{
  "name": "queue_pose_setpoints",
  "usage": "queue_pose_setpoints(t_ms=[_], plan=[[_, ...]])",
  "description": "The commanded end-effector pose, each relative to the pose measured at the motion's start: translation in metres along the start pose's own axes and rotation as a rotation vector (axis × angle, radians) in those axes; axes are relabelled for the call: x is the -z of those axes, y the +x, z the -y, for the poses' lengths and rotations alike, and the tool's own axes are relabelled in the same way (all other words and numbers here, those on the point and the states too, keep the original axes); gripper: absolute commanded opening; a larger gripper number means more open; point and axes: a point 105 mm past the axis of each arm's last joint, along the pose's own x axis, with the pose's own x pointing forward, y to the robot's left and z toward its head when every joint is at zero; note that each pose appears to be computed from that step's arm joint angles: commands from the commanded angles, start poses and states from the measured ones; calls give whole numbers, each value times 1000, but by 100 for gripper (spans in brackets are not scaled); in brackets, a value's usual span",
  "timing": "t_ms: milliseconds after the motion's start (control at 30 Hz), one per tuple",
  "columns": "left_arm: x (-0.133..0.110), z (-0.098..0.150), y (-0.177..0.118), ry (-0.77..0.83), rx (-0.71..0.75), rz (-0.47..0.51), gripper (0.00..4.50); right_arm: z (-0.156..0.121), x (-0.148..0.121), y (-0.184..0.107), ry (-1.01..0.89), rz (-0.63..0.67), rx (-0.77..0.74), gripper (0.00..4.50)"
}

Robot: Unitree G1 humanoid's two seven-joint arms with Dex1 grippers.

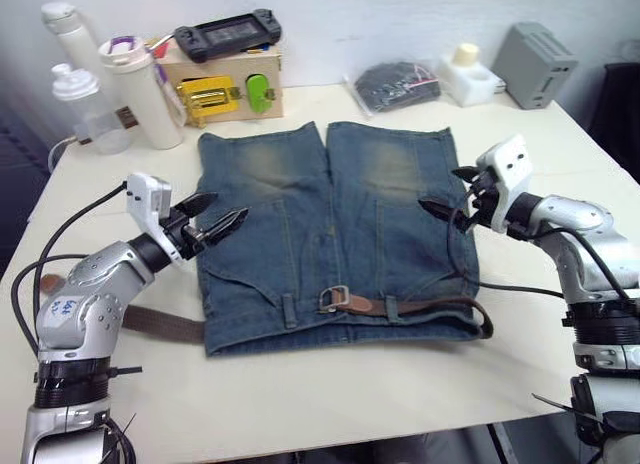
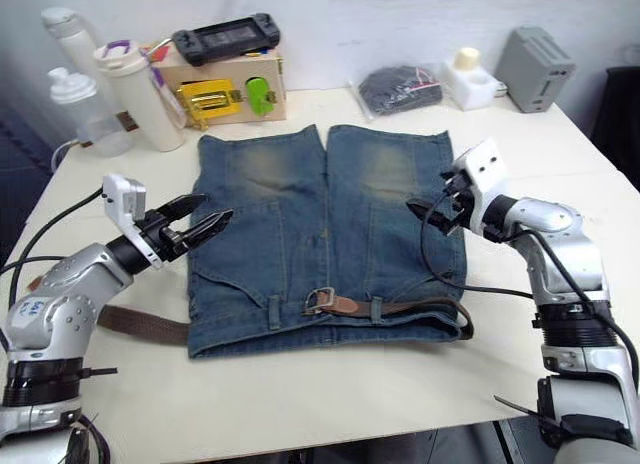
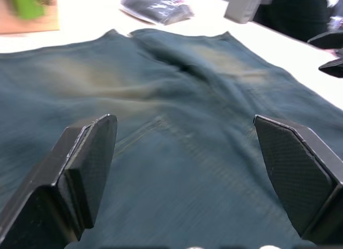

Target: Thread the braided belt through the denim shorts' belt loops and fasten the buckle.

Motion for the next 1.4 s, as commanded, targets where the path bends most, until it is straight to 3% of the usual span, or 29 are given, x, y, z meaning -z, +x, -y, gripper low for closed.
queue_pose_setpoints(t_ms=[33, 133, 500, 833, 933, 1067, 1167, 1267, 1400], plan=[[24, -2, 3, 107, 13, -133, 445, 1, 4, -2, -100, -54, -12, 450], [43, -1, 4, 163, 41, -217, 445, 8, 22, -8, -118, -172, -2, 450], [61, 3, 15, 118, 69, -238, 445, 24, 57, -31, 11, -353, 133, 450], [8, -2, 22, 145, 129, -138, 445, 36, 43, -47, -9, -328, 176, 450], [14, -4, 29, 167, 139, -179, 445, 29, 50, -45, 5, -368, 129, 450], [49, -1, 42, 226, 147, -315, 445, 14, 77, -42, 3, -510, 69, 450], [68, 7, 43, 265, 199, -383, 450, 10, 81, -35, 14, -530, 56, 369], [78, 12, 41, 264, 231, -411, 377, 4, 81, -28, 11, -536, 32, 241], [85, 11, 39, 281, 227, -435, 190, 1, 78, -13, -10, -530, 43, 28]])
